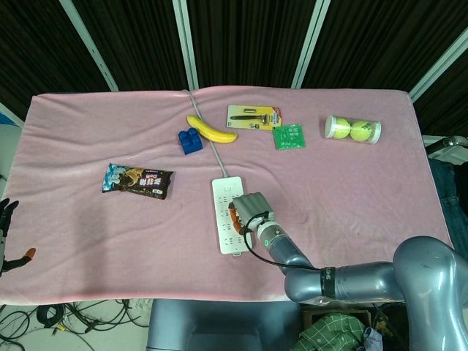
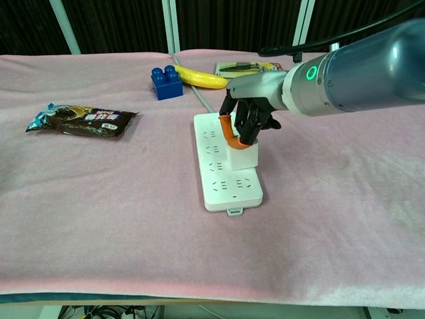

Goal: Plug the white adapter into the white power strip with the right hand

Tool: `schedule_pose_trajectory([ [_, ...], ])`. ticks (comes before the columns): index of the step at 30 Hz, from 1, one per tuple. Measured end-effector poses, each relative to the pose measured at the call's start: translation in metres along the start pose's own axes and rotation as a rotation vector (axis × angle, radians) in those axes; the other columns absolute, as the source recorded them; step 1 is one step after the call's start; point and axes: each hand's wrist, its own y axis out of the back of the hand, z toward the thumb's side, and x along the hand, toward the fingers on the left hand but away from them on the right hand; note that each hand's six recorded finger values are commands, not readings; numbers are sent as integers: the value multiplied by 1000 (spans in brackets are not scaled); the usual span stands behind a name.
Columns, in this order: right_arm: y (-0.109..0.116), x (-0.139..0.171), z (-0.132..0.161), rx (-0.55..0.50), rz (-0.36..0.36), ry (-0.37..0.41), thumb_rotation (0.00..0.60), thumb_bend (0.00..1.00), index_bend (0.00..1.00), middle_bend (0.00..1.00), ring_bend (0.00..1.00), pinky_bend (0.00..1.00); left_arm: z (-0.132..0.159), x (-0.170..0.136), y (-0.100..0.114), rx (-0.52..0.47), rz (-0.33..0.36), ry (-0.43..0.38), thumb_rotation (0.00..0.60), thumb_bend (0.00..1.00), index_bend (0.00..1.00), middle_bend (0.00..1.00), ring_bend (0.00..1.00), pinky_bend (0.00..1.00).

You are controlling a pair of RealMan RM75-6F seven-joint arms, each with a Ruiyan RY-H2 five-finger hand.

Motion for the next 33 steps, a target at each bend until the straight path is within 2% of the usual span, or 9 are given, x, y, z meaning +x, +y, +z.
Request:
schedule_pose_trajectory([
  [4,7,1,3,-24,-22,12,600,639,781,713,805,775,0,0,0,1,-1,1,600,227,6,0,0,0],
  [7,16,4,6,-62,-53,25,600,543,558,524,669,653,0,0,0,0,0,3,600,228,6,0,0,0],
  [9,22,6,6,-88,-75,32,600,434,365,360,542,519,0,0,0,-1,0,3,600,227,6,0,0,0],
  [12,33,11,3,-128,-116,42,600,326,202,207,388,402,0,0,1,-1,0,4,600,227,6,0,0,0],
  [17,56,25,-17,-168,-208,24,600,273,112,127,265,310,0,0,1,-1,2,5,600,228,5,0,0,0],
  [21,75,43,-41,-173,-283,-10,600,216,77,89,243,263,0,0,1,-2,7,4,600,228,5,0,0,0],
  [24,86,58,-66,-125,-353,-53,600,181,42,80,235,243,0,-1,2,-3,10,1,600,228,5,0,0,0],
  [29,79,87,-114,11,-432,-153,600,144,7,71,215,227,3,-1,3,-6,19,-9,600,228,5,0,0,0],
  [33,59,115,-149,81,-476,-212,600,134,0,69,214,226,7,-3,5,-3,36,-32,600,228,5,0,0,0],
])
